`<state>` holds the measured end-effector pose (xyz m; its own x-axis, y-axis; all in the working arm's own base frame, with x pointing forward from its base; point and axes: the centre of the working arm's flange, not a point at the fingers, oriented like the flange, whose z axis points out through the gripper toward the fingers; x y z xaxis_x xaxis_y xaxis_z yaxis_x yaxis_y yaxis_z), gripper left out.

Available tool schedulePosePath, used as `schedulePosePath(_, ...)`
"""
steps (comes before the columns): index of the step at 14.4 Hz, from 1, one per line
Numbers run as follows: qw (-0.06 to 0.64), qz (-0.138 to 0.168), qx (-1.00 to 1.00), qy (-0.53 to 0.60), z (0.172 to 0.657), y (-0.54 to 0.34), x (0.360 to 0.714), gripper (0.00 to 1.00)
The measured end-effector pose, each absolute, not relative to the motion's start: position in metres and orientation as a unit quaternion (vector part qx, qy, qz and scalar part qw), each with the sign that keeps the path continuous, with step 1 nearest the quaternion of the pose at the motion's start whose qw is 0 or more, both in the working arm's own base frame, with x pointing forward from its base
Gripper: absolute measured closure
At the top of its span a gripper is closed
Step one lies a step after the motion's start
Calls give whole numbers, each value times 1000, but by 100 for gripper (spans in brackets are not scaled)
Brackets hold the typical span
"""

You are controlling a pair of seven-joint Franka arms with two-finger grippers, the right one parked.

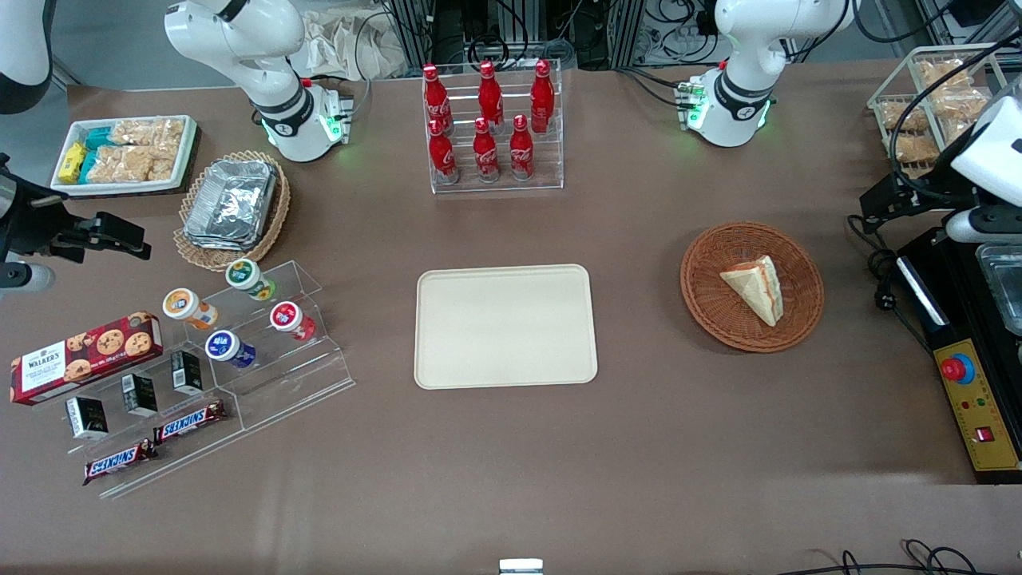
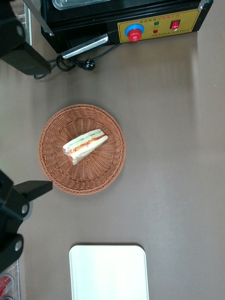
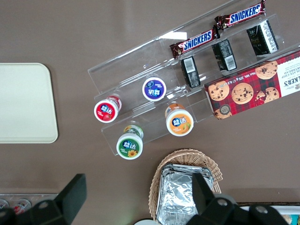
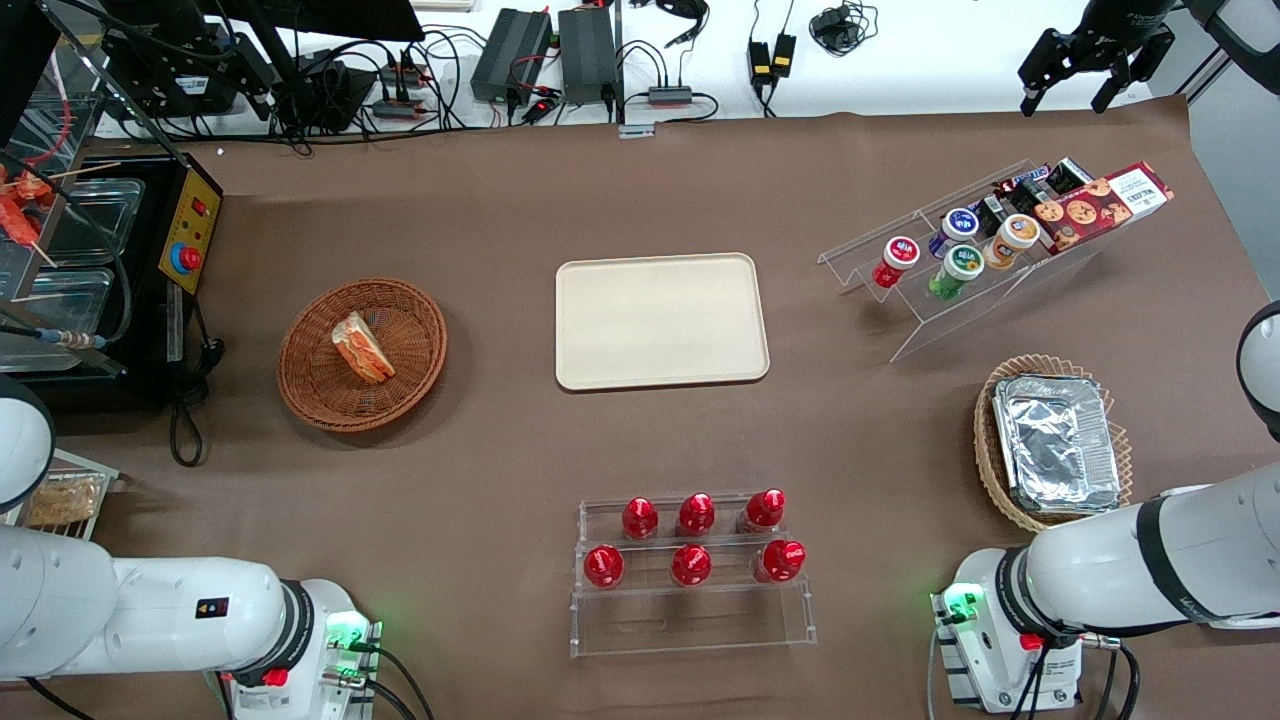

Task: Place sandwich from basket to tray
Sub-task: 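Move the left gripper down over the wrapped sandwich in the wicker basket, then close the left gripper on the sandwich's crust edge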

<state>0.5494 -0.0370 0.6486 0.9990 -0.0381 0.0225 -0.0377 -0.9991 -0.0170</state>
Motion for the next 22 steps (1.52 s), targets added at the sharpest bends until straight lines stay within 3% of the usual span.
schedulePosePath(4,8,1,-1000,20,637,-33,556,0)
schedulePosePath(8,10,41,-998,-54,579,-45,571,0)
schedulePosePath(11,8,21,-987,-161,522,-56,566,0)
schedulePosePath(15,5,-3,-955,-297,434,-79,528,0)
schedulePosePath(18,12,11,-944,-329,387,-78,510,0)
schedulePosePath(22,17,22,-938,-345,360,-65,499,0)
